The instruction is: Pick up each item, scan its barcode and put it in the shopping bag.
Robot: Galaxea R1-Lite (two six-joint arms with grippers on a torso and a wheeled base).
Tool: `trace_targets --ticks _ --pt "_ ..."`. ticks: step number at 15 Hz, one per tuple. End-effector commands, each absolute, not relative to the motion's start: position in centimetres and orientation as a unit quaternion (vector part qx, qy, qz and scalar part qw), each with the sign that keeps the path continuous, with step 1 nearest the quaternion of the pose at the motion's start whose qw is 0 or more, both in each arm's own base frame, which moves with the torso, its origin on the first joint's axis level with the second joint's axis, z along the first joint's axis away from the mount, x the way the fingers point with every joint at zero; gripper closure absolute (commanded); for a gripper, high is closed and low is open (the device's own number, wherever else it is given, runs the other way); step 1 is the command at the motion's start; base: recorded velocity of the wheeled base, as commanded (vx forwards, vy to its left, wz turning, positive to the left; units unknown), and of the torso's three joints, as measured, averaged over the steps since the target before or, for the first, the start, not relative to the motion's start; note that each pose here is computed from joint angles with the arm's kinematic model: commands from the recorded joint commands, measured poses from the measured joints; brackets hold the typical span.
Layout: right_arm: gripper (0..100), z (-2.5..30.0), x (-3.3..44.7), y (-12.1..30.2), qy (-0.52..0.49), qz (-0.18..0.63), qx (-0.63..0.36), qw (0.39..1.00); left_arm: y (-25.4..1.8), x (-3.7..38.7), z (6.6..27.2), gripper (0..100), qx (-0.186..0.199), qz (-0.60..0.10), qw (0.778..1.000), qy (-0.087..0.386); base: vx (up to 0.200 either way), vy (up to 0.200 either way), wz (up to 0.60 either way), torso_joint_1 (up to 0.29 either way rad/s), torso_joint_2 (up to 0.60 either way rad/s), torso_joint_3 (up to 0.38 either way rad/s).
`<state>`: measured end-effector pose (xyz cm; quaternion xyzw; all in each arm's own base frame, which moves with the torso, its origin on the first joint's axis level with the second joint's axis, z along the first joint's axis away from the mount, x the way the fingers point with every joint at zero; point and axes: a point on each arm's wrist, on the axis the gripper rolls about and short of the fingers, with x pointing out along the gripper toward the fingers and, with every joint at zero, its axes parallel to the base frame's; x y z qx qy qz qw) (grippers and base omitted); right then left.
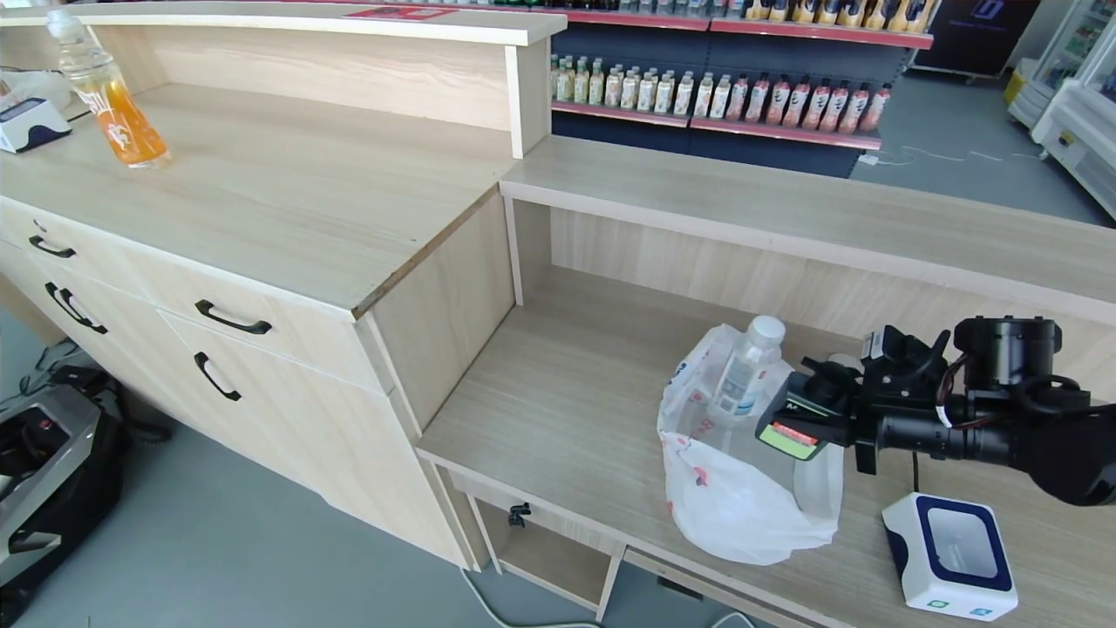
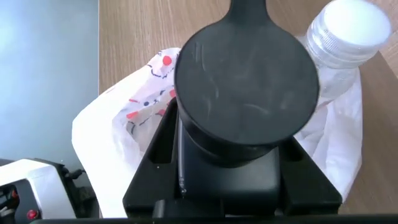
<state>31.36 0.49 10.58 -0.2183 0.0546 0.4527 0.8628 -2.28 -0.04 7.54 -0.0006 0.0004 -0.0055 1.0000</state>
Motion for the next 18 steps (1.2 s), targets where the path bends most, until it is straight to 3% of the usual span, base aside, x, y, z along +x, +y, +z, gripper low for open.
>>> trace_targets --ticks 1,18 --pt "100 8.6 31.9 0.5 0.071 0.468 -0.212 0.855 0.0 -2.3 7.5 0 -0.001 -0.005 1.0 0.0 0.0 0.0 0.0 0.0 0.0 0.0" --pt "100 3.2 35.6 1.2 0.086 0.487 -0.203 0.845 0.0 -2.3 7.5 0 -0.001 -0.005 1.0 0.001 0.0 0.0 0.0 0.0 0.0 0.0"
